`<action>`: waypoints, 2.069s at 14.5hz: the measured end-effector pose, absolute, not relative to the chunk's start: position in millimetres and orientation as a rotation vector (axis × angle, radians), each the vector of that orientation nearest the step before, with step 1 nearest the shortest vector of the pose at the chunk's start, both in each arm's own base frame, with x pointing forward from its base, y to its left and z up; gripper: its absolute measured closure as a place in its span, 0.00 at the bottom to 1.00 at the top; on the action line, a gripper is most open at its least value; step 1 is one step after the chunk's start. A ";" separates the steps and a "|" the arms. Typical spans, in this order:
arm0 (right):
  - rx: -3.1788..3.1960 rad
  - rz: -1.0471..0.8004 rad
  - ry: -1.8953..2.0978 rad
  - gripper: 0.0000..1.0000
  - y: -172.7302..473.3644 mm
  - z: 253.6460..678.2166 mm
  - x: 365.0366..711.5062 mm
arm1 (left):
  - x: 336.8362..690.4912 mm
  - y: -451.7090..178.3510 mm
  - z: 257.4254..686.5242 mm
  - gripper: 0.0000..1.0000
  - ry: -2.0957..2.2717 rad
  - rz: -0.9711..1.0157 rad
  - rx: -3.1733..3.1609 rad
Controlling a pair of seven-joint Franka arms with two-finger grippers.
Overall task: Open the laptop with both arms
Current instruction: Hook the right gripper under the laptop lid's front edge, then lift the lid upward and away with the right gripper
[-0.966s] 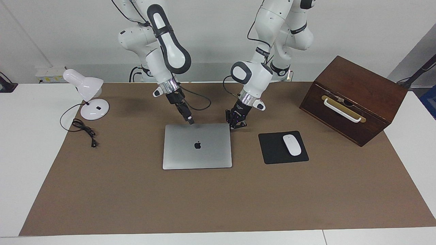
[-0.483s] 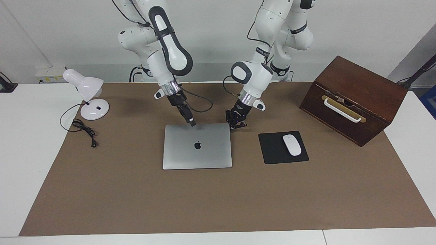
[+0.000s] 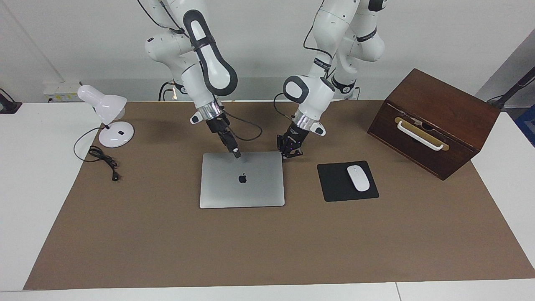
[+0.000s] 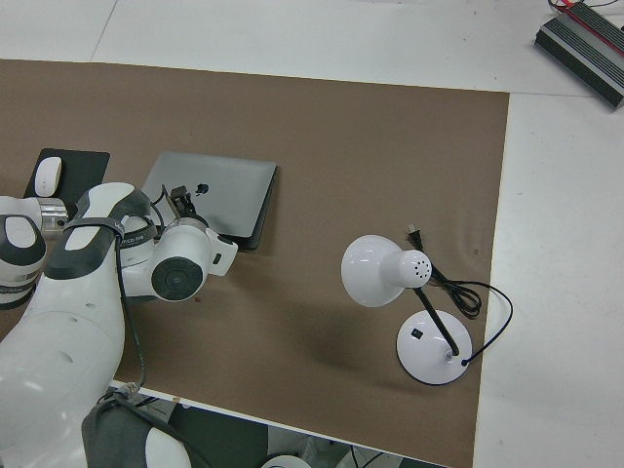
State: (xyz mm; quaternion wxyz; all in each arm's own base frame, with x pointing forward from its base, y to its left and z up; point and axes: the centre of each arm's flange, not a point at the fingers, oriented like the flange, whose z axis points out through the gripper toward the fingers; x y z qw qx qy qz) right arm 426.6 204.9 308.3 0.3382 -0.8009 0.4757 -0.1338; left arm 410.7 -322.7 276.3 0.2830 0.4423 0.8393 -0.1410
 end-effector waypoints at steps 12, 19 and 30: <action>-2.079 -0.385 1.190 0.00 214.2 318.1 446.7 | 414.2 -333.0 275.6 0.99 2.237 -0.387 1.189; -2.020 -0.483 1.133 0.00 204.7 353.7 481.2 | 413.8 -334.8 275.7 0.99 2.234 -0.383 1.191; -1.888 -0.558 1.070 0.00 190.7 405.9 526.2 | 413.6 -335.0 275.7 0.99 2.234 -0.380 1.191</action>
